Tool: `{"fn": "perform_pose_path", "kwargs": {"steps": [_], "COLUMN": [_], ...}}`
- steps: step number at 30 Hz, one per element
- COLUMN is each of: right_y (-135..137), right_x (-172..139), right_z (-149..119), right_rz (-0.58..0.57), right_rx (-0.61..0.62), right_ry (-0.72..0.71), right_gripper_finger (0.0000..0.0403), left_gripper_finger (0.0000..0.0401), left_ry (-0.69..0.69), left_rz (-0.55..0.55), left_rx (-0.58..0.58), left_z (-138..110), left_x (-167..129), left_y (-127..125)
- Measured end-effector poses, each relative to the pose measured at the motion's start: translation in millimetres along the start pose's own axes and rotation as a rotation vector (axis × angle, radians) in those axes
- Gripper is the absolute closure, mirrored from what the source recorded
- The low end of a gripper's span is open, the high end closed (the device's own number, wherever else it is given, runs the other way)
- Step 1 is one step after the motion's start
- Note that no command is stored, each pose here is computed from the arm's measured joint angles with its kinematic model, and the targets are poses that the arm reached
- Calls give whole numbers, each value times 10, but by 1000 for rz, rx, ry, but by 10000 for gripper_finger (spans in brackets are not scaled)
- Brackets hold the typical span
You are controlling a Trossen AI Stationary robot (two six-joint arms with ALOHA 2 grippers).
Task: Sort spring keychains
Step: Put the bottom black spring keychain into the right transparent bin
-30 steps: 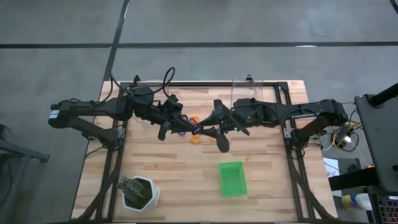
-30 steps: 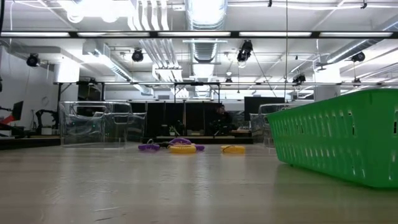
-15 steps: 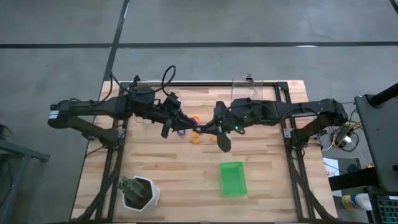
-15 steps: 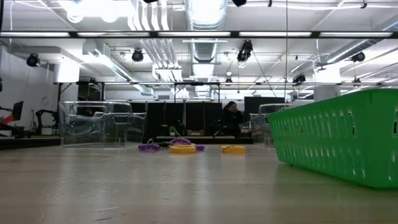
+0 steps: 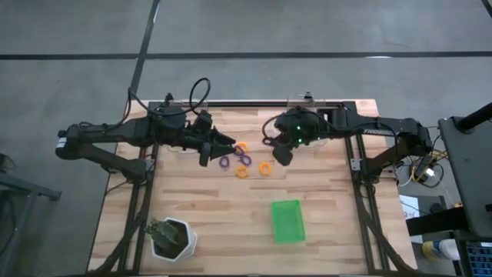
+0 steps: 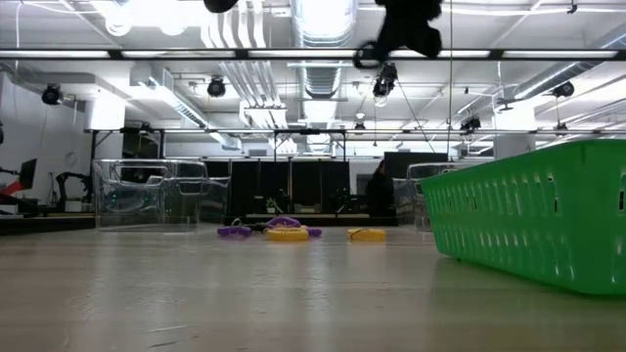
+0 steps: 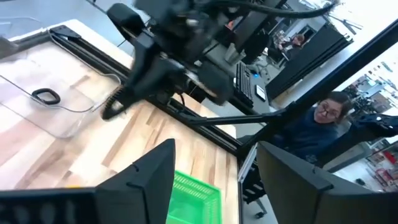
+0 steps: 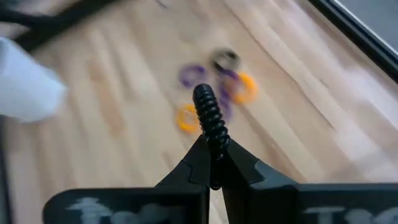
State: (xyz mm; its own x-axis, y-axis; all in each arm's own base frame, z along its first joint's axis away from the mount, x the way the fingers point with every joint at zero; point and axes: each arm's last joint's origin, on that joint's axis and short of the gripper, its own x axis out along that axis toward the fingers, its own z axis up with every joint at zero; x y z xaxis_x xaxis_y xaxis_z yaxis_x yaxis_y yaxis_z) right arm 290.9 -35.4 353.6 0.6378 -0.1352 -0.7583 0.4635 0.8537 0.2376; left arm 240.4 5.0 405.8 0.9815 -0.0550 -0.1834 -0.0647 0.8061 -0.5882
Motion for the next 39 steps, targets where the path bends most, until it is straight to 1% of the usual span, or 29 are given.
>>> {"fn": "perform_pose_path", "kwargs": {"steps": [7, 12, 17, 19, 23, 25, 28, 33, 37, 39], "right_y": [-483, -885, -1260, -1403, -1631, -1720, -1839, -1931, -1944, -1950], "right_x": [2, 77, 218, 290, 467, 533, 588, 636, 668, 682], "right_z": [-27, -94, -248, -307, -428, -495, -616, -746, -762, -768], "right_rz": [-236, -338, -412, -411, -373, -379, -400, -420, -416, -415], "right_rx": [116, 219, 300, 322, 376, 398, 433, 460, 454, 454], "right_ry": [127, 210, 278, 281, 242, 228, 245, 273, 253, 243], "right_gripper_finger": [392, 391, 390, 390, 390, 390, 390, 390, 388, 378], "left_gripper_finger": [181, 181, 181, 181, 181, 181, 181, 181, 181, 181], "left_ry": [-7, -8, -8, -8, -8, -7, -7, -7, -7, -7], "left_rz": [5, 4, 4, 3, 2, 2, 2, 2, 2, 2], "left_rx": [1, 1, 1, 1, 4, 3, -1, -1, -1, 3], "left_z": [4, 5, 5, 5, 5, 5, 5, 5, 5, 5], "left_x": [-4, -4, -4, -4, -4, -4, -4, -4, -4, -4], "left_y": [0, -1, -1, -2, -2, -2, -2, -2, -2, -2]}}
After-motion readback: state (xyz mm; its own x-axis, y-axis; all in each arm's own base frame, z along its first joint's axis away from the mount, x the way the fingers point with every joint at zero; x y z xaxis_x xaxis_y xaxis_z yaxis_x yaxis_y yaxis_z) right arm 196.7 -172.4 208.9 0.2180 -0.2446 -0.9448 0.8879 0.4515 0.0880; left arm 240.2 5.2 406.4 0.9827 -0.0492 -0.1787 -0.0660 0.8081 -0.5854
